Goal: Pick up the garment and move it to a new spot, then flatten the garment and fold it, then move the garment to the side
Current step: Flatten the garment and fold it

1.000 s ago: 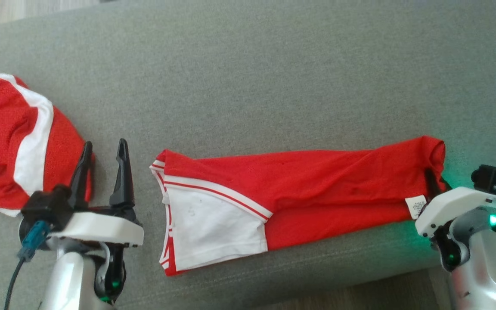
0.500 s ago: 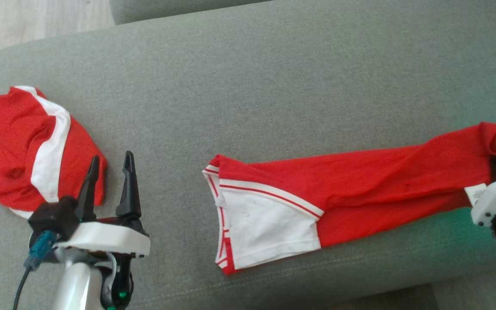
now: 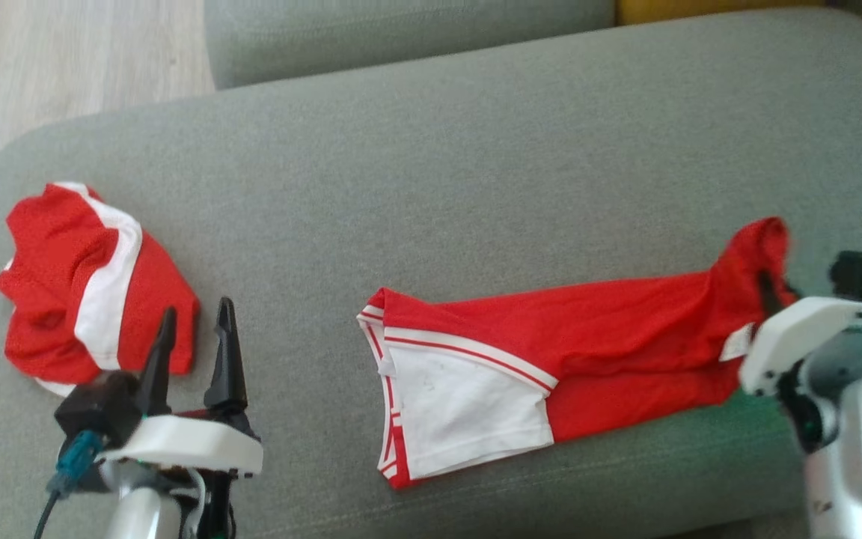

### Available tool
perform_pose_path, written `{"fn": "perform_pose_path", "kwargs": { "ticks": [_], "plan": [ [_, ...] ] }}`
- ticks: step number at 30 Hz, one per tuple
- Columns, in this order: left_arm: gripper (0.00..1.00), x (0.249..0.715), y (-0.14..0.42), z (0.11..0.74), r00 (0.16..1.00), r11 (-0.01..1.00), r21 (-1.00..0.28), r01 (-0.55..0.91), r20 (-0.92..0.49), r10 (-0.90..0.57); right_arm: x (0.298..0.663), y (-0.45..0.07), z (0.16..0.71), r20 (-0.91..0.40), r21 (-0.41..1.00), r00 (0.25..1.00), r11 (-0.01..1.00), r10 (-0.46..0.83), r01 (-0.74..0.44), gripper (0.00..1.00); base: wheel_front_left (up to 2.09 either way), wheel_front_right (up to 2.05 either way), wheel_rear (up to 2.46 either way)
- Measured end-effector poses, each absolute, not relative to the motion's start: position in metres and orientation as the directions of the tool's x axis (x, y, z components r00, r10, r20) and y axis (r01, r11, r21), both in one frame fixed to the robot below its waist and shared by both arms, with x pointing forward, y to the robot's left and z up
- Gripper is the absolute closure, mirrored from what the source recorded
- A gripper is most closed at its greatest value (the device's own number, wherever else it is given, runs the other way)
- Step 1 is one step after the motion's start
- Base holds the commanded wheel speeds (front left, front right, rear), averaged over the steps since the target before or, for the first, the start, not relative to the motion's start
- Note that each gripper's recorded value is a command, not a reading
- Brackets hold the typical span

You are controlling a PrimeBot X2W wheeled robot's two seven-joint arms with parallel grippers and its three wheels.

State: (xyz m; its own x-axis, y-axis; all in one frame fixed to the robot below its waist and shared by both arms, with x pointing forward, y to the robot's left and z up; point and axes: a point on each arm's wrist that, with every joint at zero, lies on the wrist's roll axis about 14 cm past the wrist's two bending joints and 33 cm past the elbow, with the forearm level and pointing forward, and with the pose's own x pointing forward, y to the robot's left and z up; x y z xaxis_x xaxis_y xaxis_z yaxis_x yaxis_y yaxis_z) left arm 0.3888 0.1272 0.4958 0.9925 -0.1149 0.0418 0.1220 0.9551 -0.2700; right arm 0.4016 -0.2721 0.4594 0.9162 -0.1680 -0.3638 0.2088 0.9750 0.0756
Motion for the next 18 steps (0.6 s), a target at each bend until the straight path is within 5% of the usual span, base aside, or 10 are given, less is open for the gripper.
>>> {"fn": "perform_pose_path", "kwargs": {
  "ticks": [7, 12, 18],
  "plan": [
    [0.00, 0.385, 0.124, 0.503, 0.991, 0.952, -0.278, 0.131, 0.060, -0.119, 0.398, -0.224, 0.470, -0.366, 0.249, 0.931, 0.963, -0.004, 0.102, 1.00, 0.00, 0.00, 0.00],
    [0.00, 0.380, 0.126, 0.506, 0.991, 0.951, -0.280, 0.128, 0.069, -0.113, 0.390, -0.158, 0.474, -0.324, 0.528, 0.916, 0.849, 0.237, -0.033, 1.00, 0.00, 0.00, 0.00],
    [0.00, 0.372, 0.132, 0.504, 0.994, 0.952, -0.286, 0.108, 0.063, -0.094, 0.374, -0.101, 0.464, -0.298, 0.691, 0.863, 0.716, 0.408, -0.100, 1.00, 0.00, 0.00, 0.00]
  ]
}}
